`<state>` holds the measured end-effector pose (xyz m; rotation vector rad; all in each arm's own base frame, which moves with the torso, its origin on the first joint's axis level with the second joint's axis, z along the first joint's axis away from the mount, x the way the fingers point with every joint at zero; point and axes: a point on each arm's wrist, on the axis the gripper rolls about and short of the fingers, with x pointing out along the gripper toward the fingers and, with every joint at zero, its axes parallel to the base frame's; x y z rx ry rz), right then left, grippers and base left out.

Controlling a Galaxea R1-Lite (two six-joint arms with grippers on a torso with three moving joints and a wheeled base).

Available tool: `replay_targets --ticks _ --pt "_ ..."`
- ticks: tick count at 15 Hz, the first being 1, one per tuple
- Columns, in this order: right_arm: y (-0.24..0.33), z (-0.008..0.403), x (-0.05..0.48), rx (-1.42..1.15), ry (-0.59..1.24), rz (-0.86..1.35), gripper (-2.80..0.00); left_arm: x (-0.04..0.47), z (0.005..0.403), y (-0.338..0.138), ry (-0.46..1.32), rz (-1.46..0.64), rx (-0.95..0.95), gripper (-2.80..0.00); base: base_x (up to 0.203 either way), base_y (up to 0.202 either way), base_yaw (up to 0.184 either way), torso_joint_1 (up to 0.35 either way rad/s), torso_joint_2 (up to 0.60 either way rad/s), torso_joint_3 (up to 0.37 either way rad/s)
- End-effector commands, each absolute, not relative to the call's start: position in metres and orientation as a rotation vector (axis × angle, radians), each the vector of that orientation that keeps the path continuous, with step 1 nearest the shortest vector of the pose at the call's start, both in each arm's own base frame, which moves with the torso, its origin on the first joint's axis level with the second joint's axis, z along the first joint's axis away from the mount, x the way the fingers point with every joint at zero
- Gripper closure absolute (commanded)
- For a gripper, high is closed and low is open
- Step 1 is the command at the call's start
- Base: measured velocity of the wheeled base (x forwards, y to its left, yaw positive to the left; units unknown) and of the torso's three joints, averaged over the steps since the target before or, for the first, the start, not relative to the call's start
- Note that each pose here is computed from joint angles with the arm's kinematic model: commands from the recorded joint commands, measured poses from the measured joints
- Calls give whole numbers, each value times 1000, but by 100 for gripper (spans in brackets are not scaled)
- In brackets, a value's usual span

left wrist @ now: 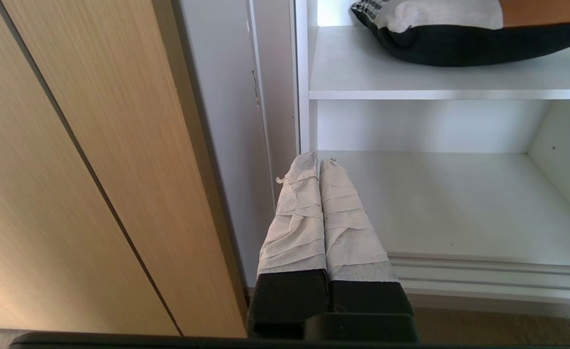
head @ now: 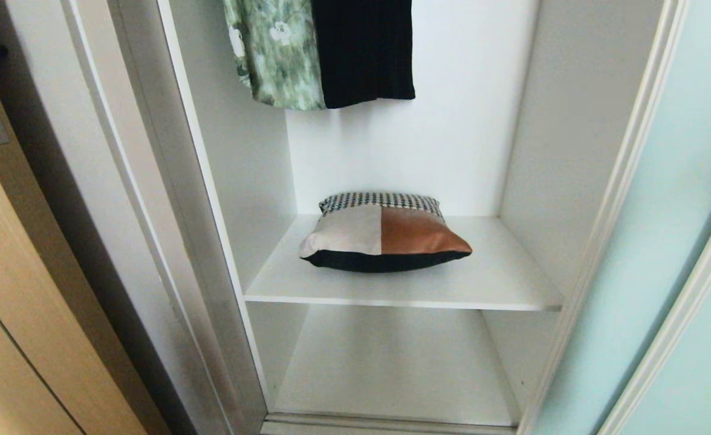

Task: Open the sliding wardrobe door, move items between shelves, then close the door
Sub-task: Close the door

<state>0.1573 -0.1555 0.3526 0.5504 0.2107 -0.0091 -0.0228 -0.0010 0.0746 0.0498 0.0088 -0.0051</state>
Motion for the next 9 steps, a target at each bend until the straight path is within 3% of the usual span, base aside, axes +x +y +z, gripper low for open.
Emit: replay_targets --ticks 1,9 --pt "-168 352 168 596 218 -7 0 -22 74 -1 14 -5 50 0 0 0 0 0 0 0" --pt "-200 348 187 654 217 -48 0 -22 74 -1 14 -5 50 0 0 0 0 0 0 0"
